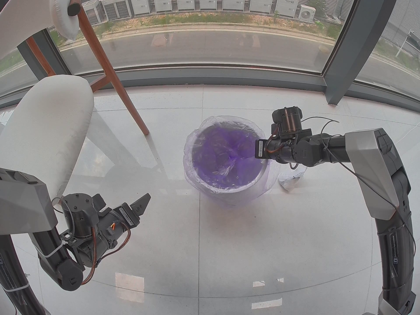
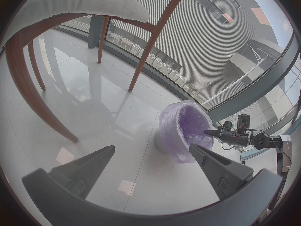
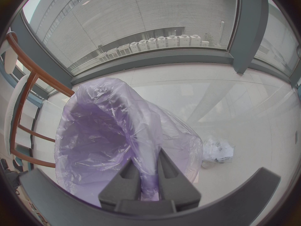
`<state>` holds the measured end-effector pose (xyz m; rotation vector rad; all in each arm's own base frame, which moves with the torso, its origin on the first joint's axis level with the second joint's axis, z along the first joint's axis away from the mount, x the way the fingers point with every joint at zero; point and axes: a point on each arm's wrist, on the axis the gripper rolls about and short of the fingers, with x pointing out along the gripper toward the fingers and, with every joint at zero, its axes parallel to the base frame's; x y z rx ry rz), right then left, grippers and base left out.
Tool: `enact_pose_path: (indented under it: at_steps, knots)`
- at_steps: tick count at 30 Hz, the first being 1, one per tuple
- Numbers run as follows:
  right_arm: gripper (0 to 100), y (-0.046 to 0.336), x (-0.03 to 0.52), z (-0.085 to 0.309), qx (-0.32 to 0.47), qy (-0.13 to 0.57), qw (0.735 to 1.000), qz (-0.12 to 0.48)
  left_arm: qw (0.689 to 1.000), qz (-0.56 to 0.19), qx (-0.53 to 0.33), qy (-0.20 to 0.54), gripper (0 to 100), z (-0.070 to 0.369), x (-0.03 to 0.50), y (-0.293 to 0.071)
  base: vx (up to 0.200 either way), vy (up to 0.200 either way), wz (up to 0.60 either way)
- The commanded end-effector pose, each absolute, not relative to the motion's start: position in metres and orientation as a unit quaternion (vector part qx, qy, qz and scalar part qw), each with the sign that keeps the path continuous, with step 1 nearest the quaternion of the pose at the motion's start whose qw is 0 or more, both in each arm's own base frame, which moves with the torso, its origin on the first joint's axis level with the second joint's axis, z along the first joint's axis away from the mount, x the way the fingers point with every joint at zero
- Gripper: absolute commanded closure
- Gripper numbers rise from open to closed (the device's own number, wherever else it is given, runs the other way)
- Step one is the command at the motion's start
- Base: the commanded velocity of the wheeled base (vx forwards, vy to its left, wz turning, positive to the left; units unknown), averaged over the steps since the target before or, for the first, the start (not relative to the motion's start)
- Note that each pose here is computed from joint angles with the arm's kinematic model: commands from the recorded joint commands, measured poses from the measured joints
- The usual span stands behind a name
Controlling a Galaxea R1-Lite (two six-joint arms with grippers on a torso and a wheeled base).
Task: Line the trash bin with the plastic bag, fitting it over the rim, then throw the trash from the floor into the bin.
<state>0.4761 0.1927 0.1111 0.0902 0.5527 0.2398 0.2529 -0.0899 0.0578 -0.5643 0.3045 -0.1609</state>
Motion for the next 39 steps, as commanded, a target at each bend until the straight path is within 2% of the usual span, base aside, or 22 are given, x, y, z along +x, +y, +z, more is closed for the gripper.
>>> enact_pose_path:
  at_steps: [1, 2, 3, 7, 15, 20, 22, 26, 27, 28, 31, 34, 39]
  knots:
    - [100, 0.175, 0.482, 0.104, 0.042, 0.282, 0.952, 0.111, 0.945, -0.083, -0.276, 0.151, 0, 0.057, 0.252, -0.092, 0.0, 0.0, 0.0]
    - [100, 0.173, 0.483, 0.103, 0.042, 0.282, 0.952, 0.109, 0.945, -0.084, -0.276, 0.152, 0, 0.057, 0.252, -0.093, 0.0, 0.0, 0.0]
    - [0, 0.17, 0.484, 0.101, 0.043, 0.285, 0.952, 0.107, 0.945, -0.084, -0.275, 0.155, 0, 0.056, 0.252, -0.093, 0.0, 0.0, 0.0]
    - [0, 0.169, 0.486, 0.103, 0.055, 0.279, 0.952, 0.11, 0.945, -0.083, -0.275, 0.156, 0, 0.055, 0.253, -0.094, 0.0, 0.0, 0.0]
    - [0, 0.164, 0.477, 0.136, 0.077, 0.249, 0.957, 0.126, 0.945, -0.089, -0.274, 0.155, 0, 0.055, 0.253, -0.096, 0.0, 0.0, 0.0]
    - [0, 0.144, 0.459, 0.148, 0.073, 0.263, 0.955, 0.115, 0.943, -0.103, -0.278, 0.151, 0, 0.059, 0.255, -0.097, 0.0, 0.0, 0.0]
    - [0, 0.134, 0.447, 0.153, 0.078, 0.271, 0.953, 0.115, 0.938, -0.131, -0.282, 0.154, 0, 0.06, 0.26, -0.098, 0.0, 0.0, 0.0]
    - [0, 0.13, 0.444, 0.13, 0.097, 0.285, 0.948, 0.104, 0.931, -0.16, -0.278, 0.174, 0, 0.05, 0.266, -0.104, 0.0, 0.0, 0.0]
    - [0, 0.13, 0.444, 0.129, 0.098, 0.284, 0.948, 0.104, 0.931, -0.161, -0.278, 0.174, 0, 0.049, 0.267, -0.105, 0.0, 0.0, 0.0]
    - [0, 0.128, 0.452, 0.112, 0.097, 0.265, 0.954, 0.103, 0.931, -0.163, -0.277, 0.172, 0, 0.048, 0.269, -0.109, 0.0, 0.0, 0.0]
    - [0, 0.126, 0.46, 0.092, 0.056, 0.221, 0.967, 0.116, 0.93, -0.168, -0.277, 0.173, 0, 0.048, 0.269, -0.112, 0.0, 0.0, 0.0]
    - [0, 0.125, 0.461, 0.073, 0.028, 0.211, 0.969, 0.122, 0.93, -0.17, -0.277, 0.173, 0, 0.049, 0.269, -0.113, 0.0, 0.0, 0.0]
    - [0, 0.123, 0.463, 0.063, -0.003, 0.198, 0.974, 0.11, 0.93, -0.171, -0.277, 0.173, 0, 0.049, 0.269, -0.113, 0.0, 0.0, 0.0]
